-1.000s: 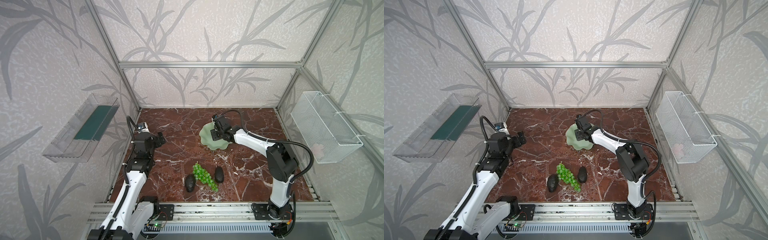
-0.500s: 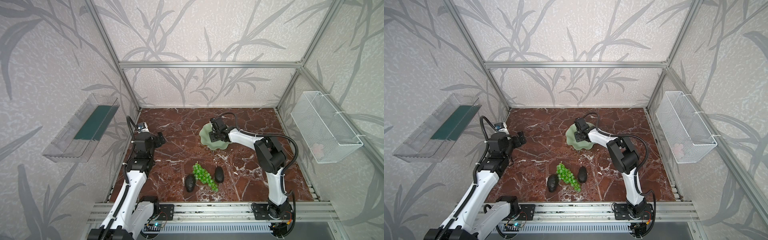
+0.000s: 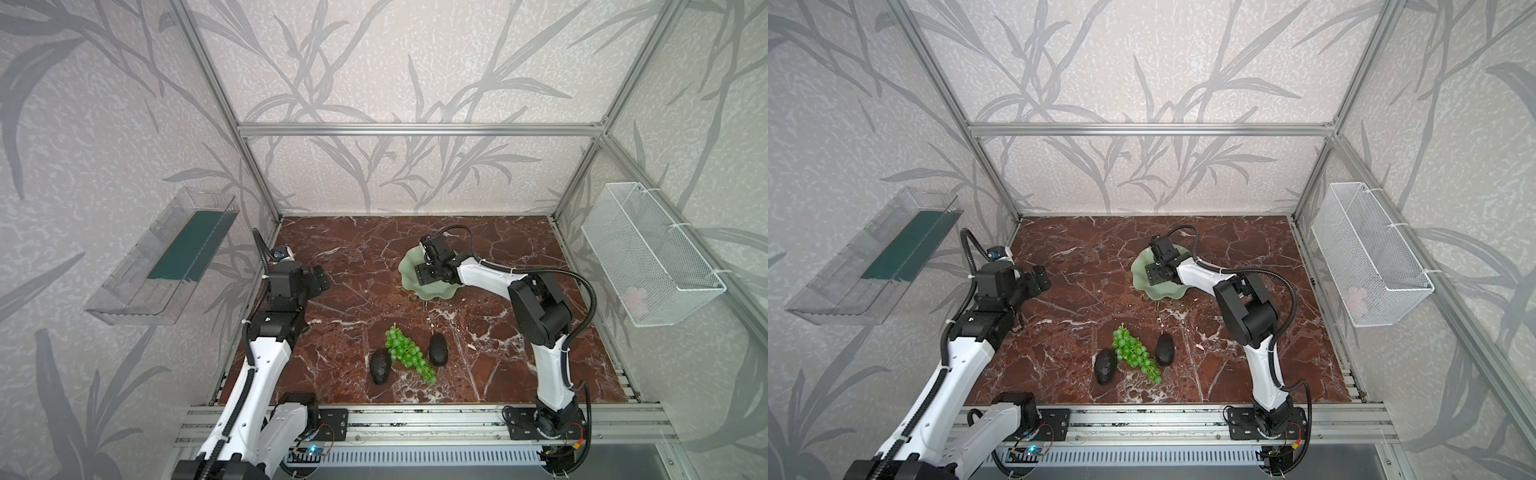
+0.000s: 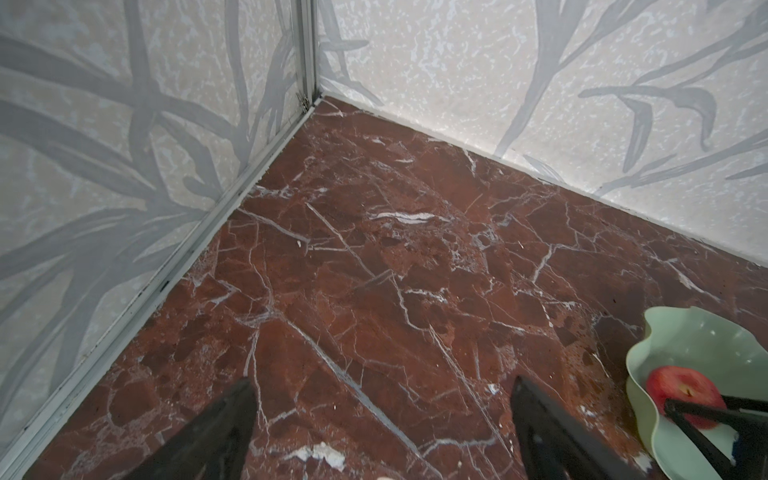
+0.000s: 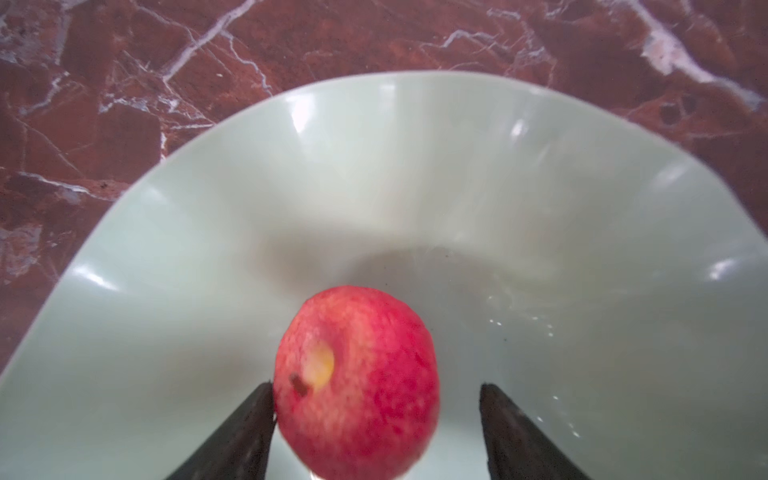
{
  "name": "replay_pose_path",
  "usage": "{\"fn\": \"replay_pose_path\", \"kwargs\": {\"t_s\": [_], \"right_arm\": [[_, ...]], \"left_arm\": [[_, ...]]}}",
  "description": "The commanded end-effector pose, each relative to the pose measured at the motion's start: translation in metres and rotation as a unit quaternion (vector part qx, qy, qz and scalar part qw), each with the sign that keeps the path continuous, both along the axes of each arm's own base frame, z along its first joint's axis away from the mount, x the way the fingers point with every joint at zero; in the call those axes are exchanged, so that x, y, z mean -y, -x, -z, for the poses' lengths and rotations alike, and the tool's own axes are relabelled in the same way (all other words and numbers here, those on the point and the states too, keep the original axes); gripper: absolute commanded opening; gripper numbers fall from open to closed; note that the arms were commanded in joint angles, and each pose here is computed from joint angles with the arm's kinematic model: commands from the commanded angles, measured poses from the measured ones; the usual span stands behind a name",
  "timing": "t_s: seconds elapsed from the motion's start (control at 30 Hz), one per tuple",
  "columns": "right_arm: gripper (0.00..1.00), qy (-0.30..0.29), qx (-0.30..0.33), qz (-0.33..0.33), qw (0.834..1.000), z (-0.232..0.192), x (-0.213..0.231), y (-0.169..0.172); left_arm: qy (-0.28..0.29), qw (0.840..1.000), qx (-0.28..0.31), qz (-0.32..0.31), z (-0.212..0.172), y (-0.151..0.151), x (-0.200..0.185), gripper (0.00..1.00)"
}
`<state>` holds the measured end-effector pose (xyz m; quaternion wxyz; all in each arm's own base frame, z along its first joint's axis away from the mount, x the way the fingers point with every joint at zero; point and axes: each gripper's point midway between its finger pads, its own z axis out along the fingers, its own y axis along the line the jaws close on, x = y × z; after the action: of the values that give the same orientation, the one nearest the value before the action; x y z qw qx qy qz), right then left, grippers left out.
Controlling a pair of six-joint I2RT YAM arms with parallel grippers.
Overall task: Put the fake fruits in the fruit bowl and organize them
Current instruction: 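Carry the apple into the green bowl and release it with the right gripper, then move the left gripper to the avocado nearest the robot while the right gripper withdraws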
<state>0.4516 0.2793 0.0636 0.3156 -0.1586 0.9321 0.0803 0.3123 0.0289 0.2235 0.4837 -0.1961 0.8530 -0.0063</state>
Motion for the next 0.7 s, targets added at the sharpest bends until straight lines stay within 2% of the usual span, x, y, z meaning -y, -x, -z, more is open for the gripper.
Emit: {"fn": "replay_pose_path", "kwargs": {"t_s": [0.0,0.07,0.2,0.27,0.37,0.53,0.67], "right_arm": [[0.82,-0.043,0.069,0.006,0.997,-0.074,0.006,-0.001],[0.85,-0.054,0.091,0.008,0.994,-0.098,0.013,0.008],[0.92,-0.084,0.122,0.016,0.989,-0.129,0.03,0.033],[0.94,-0.102,0.127,0.013,0.987,-0.135,0.036,0.049],[1.0,-0.127,0.133,-0.003,0.983,-0.138,0.041,0.073],[0.99,-0.149,0.144,-0.002,0.978,-0.134,0.06,0.104],[0.99,-0.148,0.149,0.01,0.978,-0.133,0.076,0.122]], "left_arm": [[0.059,0.994,-0.087,0.021,0.016,0.035,0.017,0.93],[0.085,0.988,-0.117,0.053,0.025,0.048,0.032,0.92],[0.16,0.97,-0.167,0.072,0.044,0.076,0.056,0.88],[0.178,0.964,-0.178,0.082,0.047,0.086,0.065,0.86],[0.181,0.961,-0.183,0.101,0.046,0.097,0.078,0.86],[0.152,0.956,-0.208,0.14,0.054,0.104,0.105,0.86],[0.147,0.942,-0.25,0.166,0.076,0.112,0.131,0.85]]}}
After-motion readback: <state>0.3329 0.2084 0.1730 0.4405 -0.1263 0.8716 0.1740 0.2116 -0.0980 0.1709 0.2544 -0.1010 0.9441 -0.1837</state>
